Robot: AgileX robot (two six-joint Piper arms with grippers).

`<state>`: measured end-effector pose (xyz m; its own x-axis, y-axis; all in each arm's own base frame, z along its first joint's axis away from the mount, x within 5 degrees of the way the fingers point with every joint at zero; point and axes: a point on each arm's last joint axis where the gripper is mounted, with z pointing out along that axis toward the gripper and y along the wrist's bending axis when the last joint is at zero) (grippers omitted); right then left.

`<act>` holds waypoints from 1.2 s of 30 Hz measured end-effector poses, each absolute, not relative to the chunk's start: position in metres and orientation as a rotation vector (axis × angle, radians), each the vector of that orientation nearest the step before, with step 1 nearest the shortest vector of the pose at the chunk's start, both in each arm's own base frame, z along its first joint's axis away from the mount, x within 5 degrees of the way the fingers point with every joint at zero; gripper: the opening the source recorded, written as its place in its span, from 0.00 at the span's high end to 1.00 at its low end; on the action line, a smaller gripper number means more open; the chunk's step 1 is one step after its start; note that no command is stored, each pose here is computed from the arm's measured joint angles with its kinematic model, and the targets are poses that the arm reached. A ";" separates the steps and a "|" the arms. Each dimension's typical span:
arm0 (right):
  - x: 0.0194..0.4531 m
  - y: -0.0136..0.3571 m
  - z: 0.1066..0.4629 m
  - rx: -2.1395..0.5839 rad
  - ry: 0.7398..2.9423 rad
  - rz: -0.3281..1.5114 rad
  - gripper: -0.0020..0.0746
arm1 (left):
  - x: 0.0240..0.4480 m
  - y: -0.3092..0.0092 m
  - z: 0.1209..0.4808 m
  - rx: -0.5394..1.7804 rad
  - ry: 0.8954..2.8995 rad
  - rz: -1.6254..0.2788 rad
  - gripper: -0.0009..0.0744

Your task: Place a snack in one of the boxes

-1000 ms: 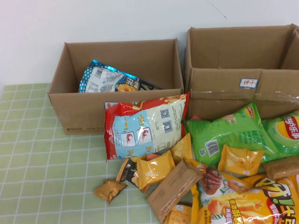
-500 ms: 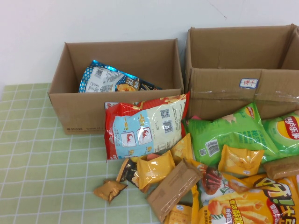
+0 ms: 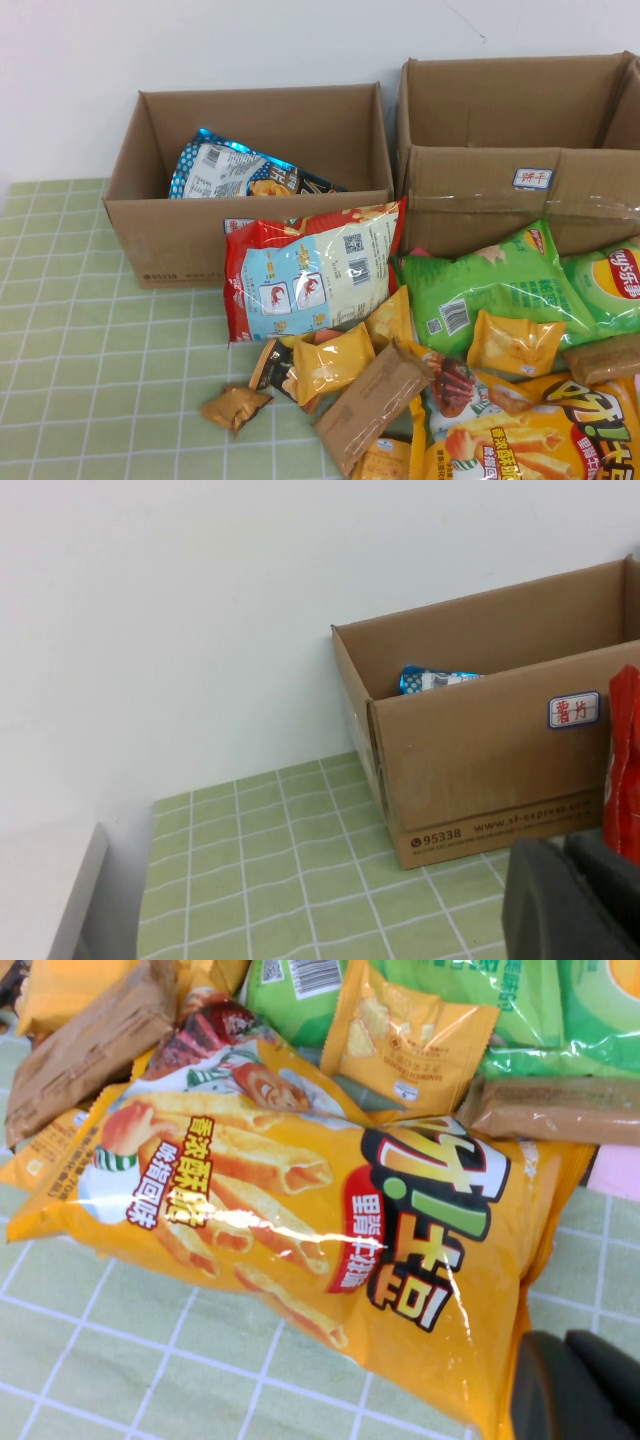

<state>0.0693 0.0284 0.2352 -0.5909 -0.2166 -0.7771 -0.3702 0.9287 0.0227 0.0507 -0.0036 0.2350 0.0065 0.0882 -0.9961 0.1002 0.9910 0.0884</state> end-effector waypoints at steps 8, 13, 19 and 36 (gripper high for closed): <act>0.069 0.028 0.235 -0.414 2.223 0.229 0.97 | 0.056 -0.006 0.197 0.164 1.601 -0.022 0.99; 0.069 0.028 0.235 -0.414 2.224 0.229 0.97 | 0.055 -0.003 0.182 0.151 1.763 -0.005 0.99; 0.069 0.028 0.235 -0.414 2.224 0.229 0.97 | 0.053 -0.002 0.176 0.163 1.835 0.013 0.99; 0.069 0.028 0.235 -0.413 2.224 0.231 0.98 | 0.053 -0.002 0.176 0.166 1.835 0.015 0.99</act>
<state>0.0693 0.0285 0.2350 -0.5919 -0.2153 -0.7768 -0.3702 0.9286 0.0247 0.0529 -0.0021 0.1756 -0.2583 0.1217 -0.9584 0.1057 0.9896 0.0972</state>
